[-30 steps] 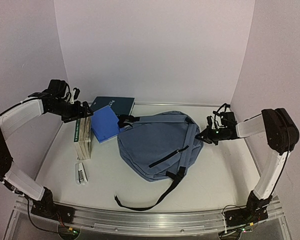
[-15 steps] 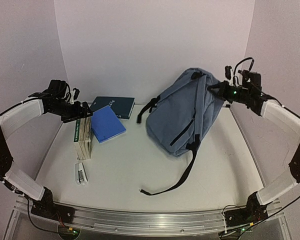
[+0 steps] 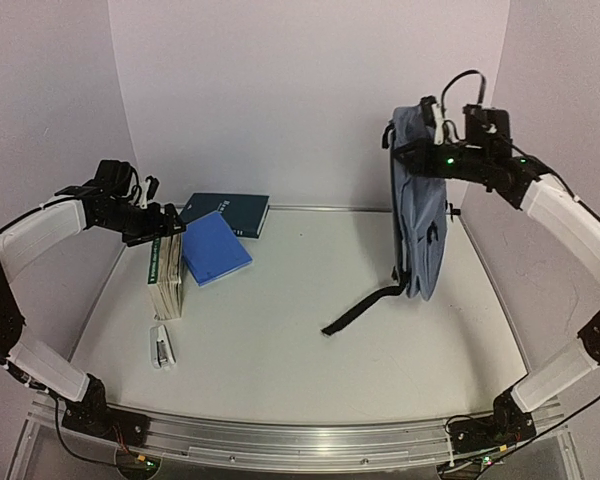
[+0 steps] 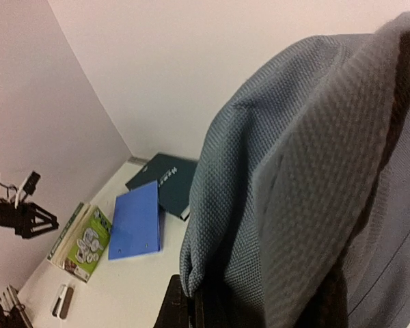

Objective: Pack the student bag
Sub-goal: Adjust the student bag at the center of the board.

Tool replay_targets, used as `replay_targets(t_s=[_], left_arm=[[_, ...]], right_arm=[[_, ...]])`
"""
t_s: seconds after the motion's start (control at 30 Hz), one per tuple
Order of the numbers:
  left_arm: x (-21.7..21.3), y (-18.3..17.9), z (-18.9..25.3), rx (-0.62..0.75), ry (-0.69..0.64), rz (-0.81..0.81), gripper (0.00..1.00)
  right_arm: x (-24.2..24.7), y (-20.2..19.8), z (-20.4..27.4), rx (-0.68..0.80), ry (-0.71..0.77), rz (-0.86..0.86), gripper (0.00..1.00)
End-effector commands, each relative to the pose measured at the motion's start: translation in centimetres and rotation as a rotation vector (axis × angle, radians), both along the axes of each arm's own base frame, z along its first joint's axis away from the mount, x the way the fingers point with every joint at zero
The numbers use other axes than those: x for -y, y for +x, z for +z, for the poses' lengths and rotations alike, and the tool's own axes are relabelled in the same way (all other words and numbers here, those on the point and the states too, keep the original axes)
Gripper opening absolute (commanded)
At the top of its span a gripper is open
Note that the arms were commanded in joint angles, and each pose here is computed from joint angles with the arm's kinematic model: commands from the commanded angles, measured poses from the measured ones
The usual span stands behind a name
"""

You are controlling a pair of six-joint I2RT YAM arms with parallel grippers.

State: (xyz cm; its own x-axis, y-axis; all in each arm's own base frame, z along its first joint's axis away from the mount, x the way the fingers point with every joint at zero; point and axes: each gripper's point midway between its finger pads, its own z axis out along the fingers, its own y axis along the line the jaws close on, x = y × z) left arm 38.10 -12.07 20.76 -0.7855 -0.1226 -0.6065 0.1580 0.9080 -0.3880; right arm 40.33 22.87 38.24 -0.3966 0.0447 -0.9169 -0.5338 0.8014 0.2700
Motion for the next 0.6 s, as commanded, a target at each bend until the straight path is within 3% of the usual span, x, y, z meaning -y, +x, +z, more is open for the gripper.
replay_targets(t_s=[0.0, 0.3, 0.43, 0.57], left_arm=[[0.2, 0.0, 1.7, 0.057, -0.021, -0.012, 0.92], [0.7, 0.0, 1.2, 0.03, -0.044, -0.034, 0.92], [1.8, -0.4, 1.8, 0.044, -0.084, -0.091, 0.92], [2.9, -1.2, 2.7, 0.071, -0.118, -0.14, 0.91]], right_arm=[[-5.1, -1.3, -3.5, -0.017, -0.116, 0.074, 0.0], [-13.7, -8.2, -11.1, -0.188, -0.162, 0.259, 0.03], [-14.8, -11.0, -10.9, -0.226, -0.115, 0.286, 0.58], [-10.9, -9.6, -9.0, -0.213, -0.049, 0.043, 0.77]])
